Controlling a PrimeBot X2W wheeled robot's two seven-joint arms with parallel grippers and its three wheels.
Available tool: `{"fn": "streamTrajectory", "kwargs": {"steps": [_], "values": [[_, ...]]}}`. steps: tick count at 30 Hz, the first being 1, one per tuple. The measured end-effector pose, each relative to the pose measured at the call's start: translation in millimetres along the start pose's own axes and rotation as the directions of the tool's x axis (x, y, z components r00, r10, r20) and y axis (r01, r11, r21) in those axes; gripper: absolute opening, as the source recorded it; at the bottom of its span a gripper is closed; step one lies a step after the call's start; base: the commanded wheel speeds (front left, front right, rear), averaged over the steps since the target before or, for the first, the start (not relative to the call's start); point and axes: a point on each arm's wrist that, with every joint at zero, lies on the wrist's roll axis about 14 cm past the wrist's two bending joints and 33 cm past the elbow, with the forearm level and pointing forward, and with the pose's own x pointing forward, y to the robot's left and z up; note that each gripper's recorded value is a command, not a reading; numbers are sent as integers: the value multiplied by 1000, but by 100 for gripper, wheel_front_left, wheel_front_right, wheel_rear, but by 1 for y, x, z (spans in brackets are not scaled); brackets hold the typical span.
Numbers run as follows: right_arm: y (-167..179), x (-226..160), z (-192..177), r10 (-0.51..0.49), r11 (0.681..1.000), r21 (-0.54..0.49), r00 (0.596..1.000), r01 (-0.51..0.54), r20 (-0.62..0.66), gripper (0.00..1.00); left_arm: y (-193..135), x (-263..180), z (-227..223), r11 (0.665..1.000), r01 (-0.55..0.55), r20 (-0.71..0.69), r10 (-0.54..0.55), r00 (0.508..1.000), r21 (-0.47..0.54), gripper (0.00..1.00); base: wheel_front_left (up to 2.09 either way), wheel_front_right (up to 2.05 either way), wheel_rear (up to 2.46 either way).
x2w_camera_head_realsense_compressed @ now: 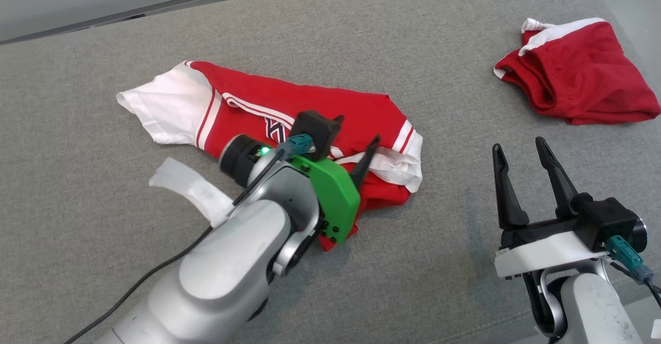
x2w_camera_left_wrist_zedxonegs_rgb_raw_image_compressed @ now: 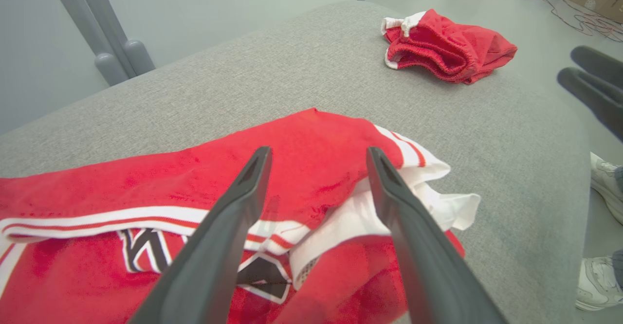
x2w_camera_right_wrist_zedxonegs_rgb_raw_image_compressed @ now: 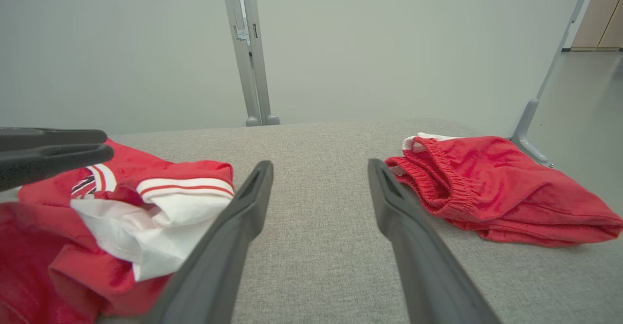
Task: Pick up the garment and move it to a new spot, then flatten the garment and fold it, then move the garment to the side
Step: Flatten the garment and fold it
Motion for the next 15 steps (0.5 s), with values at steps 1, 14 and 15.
{"fn": "streamTrajectory", "kwargs": {"steps": [1, 14, 15], "values": [[1, 0, 0, 3, 1000, 0, 1000, -3, 0, 100, 10, -2, -6, 1000, -30, -19, 30, 999, 3, 100, 0, 0, 0], [2, -1, -8, 7, 1000, -9, 1000, -7, -22, 100, 14, -45, -74, 982, -79, -189, 46, 981, -173, 100, 0, 0, 0], [3, 0, -8, 9, 1000, -10, 1000, -9, -22, 100, 10, -49, -76, 978, -76, -188, 39, 981, -193, 100, 0, 0, 0]]}}
